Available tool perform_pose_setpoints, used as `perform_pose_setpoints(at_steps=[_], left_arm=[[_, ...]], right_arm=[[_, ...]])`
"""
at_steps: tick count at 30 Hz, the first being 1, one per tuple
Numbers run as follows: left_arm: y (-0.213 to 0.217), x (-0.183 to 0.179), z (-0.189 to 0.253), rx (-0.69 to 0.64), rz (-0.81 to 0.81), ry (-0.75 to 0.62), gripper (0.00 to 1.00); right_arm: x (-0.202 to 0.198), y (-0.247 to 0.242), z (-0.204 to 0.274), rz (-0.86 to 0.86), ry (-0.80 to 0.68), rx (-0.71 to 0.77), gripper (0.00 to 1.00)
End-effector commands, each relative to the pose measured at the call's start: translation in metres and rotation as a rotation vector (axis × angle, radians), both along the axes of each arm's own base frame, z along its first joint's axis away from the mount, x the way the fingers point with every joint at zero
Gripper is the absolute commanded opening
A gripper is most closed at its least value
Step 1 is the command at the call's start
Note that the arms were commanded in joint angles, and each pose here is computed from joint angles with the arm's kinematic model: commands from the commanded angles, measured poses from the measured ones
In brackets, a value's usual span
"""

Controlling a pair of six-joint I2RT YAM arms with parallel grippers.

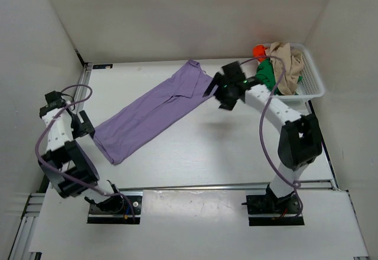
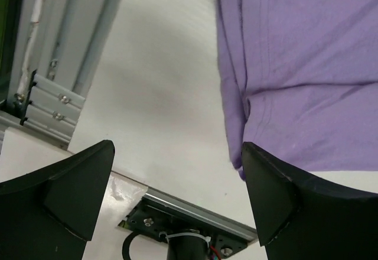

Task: Fold and stack the t-shirts
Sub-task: Rotate the tshirt 90 degrees

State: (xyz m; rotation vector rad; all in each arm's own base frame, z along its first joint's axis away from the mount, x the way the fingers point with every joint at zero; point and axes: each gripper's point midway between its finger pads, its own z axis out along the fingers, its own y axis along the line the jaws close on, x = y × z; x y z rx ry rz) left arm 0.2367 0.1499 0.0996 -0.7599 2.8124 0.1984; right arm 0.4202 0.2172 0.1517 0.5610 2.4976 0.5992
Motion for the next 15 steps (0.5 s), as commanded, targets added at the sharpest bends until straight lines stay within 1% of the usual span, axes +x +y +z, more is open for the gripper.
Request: perform_pose_setpoints(at_steps=[1,2,3,4,5,6,7,8,9,11,12,13,14,15], left_arm=[[0.009,-0.009,0.034,0.116,0.038,-0.164,1.0],[0.009,-0.012,0.035,0.134,0.042,-0.177,1.0],[0.007,-0.015,0.036,0.142,0.042,-0.19,1.0],[0.007,-0.019,0.041,0.161,0.045,-0.206,1.0],[0.005,-0.021,0.041,0.162,0.045,-0.208,1.0],[0.004,-0.023,0.037,0.156,0.045,-0.198,1.0],[0.004,-0.024,0.04,0.163,0.045,-0.21,1.0],[0.004,-0.024,0.04,0.163,0.045,-0.21,1.0],[0.004,-0.023,0.037,0.158,0.045,-0.201,1.0],[0.008,-0.014,0.047,0.162,0.042,-0.227,1.0],[0.008,-0.009,0.05,0.155,0.038,-0.236,1.0],[0.007,-0.002,0.049,0.126,0.026,-0.242,1.0],[0.01,0.009,0.057,0.13,0.02,-0.274,1.0],[0.011,0.016,0.059,0.121,0.014,-0.288,1.0]], right_arm=[[-0.082,0.072,-0.03,0.004,0.135,0.048,0.92],[-0.096,0.093,-0.032,-0.033,0.176,0.086,0.92],[-0.122,0.137,-0.031,0.037,0.185,0.097,0.92],[-0.128,0.157,-0.029,0.035,0.171,0.101,0.91],[-0.133,0.18,-0.023,0.011,0.172,0.136,0.91],[-0.154,0.207,-0.039,0.036,0.197,0.103,0.89],[-0.148,0.233,-0.017,0.026,0.158,0.153,0.88],[-0.154,0.251,-0.034,-0.01,0.193,0.147,0.88],[-0.153,0.252,-0.04,-0.042,0.222,0.135,0.88],[-0.145,0.254,-0.045,-0.118,0.263,0.141,0.85],[-0.146,0.252,-0.046,-0.12,0.269,0.132,0.85],[-0.131,0.237,-0.046,-0.165,0.249,0.116,0.84],[-0.129,0.219,-0.058,-0.179,0.243,0.068,0.84],[-0.122,0.205,-0.059,-0.196,0.224,0.045,0.83]])
